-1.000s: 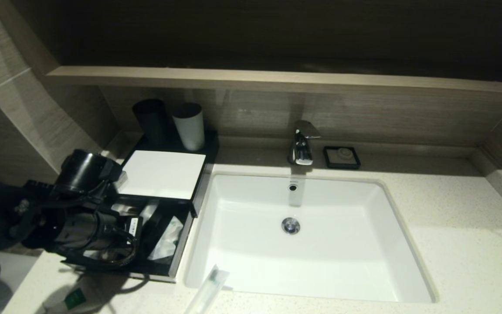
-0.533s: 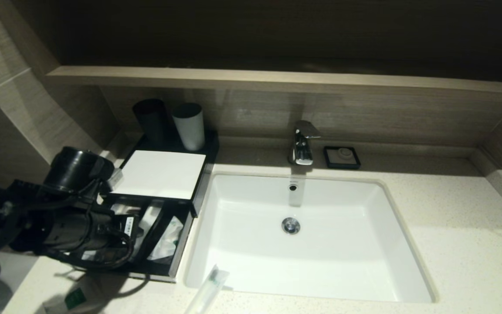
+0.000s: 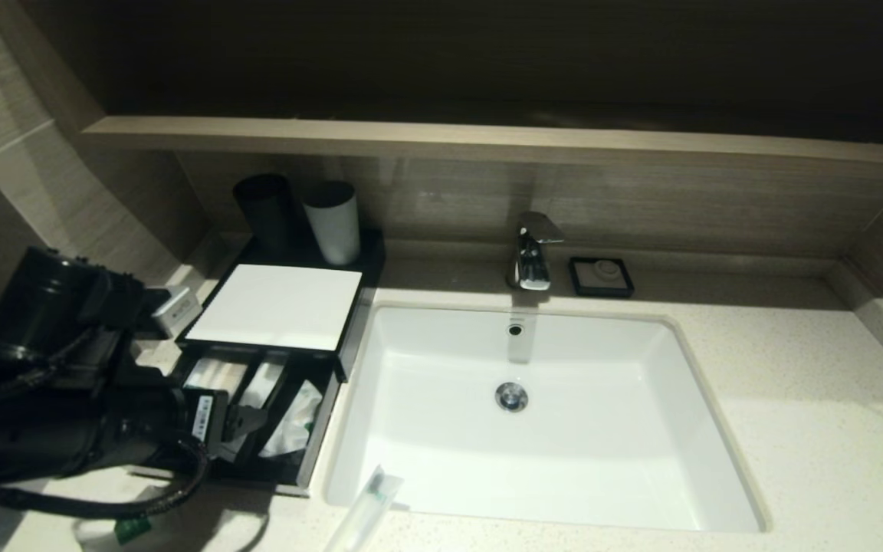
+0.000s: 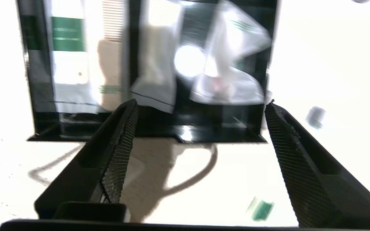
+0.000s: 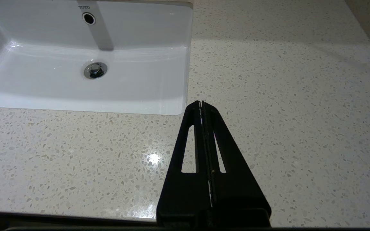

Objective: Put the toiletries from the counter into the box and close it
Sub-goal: Place the bathroom toiletry into the drawer, then pick up the bathroom toiletry

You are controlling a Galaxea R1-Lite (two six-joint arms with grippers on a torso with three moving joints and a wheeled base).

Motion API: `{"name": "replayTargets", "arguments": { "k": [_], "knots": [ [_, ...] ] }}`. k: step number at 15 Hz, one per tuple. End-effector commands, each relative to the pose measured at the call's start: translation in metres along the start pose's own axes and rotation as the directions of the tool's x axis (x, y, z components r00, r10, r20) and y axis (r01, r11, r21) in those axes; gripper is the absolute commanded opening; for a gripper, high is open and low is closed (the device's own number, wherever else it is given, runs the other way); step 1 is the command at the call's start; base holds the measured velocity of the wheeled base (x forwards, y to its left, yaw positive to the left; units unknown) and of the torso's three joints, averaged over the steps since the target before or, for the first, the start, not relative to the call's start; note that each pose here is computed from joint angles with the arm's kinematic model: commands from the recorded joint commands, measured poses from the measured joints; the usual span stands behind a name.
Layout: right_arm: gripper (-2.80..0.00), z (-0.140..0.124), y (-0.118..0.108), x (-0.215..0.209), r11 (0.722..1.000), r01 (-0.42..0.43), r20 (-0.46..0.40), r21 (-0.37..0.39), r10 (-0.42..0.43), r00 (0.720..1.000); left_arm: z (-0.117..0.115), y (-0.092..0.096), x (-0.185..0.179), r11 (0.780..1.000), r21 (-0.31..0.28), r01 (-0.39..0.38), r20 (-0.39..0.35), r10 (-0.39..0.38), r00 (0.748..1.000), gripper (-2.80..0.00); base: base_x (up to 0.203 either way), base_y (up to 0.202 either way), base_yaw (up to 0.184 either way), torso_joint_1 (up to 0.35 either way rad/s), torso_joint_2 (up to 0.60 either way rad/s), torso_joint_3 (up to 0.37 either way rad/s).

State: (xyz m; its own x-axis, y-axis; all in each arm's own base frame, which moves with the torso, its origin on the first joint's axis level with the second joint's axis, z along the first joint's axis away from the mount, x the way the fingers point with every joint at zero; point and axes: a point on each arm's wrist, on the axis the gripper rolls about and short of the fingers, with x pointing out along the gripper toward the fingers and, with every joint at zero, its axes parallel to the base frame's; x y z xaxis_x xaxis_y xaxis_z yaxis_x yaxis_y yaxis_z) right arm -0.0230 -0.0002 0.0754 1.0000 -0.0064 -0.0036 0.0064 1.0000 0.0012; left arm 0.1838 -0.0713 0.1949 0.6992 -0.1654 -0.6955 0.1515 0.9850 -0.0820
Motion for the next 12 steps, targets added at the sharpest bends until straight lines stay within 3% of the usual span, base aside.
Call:
{"name": "replayTargets", "arguments": {
  "k": [1,2,3,6,9,12],
  "knots": [
    [-2.8,0.0,0.0,0.0,1.0,0.0,-0.001,0.0,0.0,1.0,-0.005,-0.009,-0.032,0.996,0.041,0.073,0.067,-0.076,0.995,0.0,0.0,0.0,0.0,0.0,0.0,0.0],
    [-2.8,0.0,0.0,0.0,1.0,0.0,-0.001,0.0,0.0,1.0,-0.008,-0.01,-0.04,0.995,0.053,0.086,0.058,-0.089,0.994,0.0,0.0,0.0,0.0,0.0,0.0,0.0],
    [-2.8,0.0,0.0,0.0,1.0,0.0,-0.001,0.0,0.0,1.0,-0.011,-0.01,-0.044,0.993,0.063,0.098,0.039,-0.1,0.994,-2.8,0.0,0.0,0.0,0.0,0.0,0.0],
    [-2.8,0.0,0.0,0.0,1.0,0.0,-0.001,0.0,0.0,1.0,-0.026,-0.011,-0.05,0.98,0.089,0.179,-0.068,-0.174,0.982,-2.8,0.0,0.0,0.0,0.0,0.0,0.0],
    [-2.8,0.0,0.0,0.0,1.0,0.0,-0.001,0.0,0.0,1.0,-0.044,-0.008,-0.053,0.956,0.137,0.26,-0.191,-0.232,0.954,-2.8,0.0,0.0,0.0,0.0,0.0,0.0],
    [-2.8,0.0,0.0,0.0,1.0,0.0,-0.001,0.0,0.0,1.0,-0.065,-0.001,-0.055,0.94,0.192,0.281,-0.229,-0.235,0.945,-2.8,0.0,0.0,0.0,0.0,0.0,0.0]
  ]
}}
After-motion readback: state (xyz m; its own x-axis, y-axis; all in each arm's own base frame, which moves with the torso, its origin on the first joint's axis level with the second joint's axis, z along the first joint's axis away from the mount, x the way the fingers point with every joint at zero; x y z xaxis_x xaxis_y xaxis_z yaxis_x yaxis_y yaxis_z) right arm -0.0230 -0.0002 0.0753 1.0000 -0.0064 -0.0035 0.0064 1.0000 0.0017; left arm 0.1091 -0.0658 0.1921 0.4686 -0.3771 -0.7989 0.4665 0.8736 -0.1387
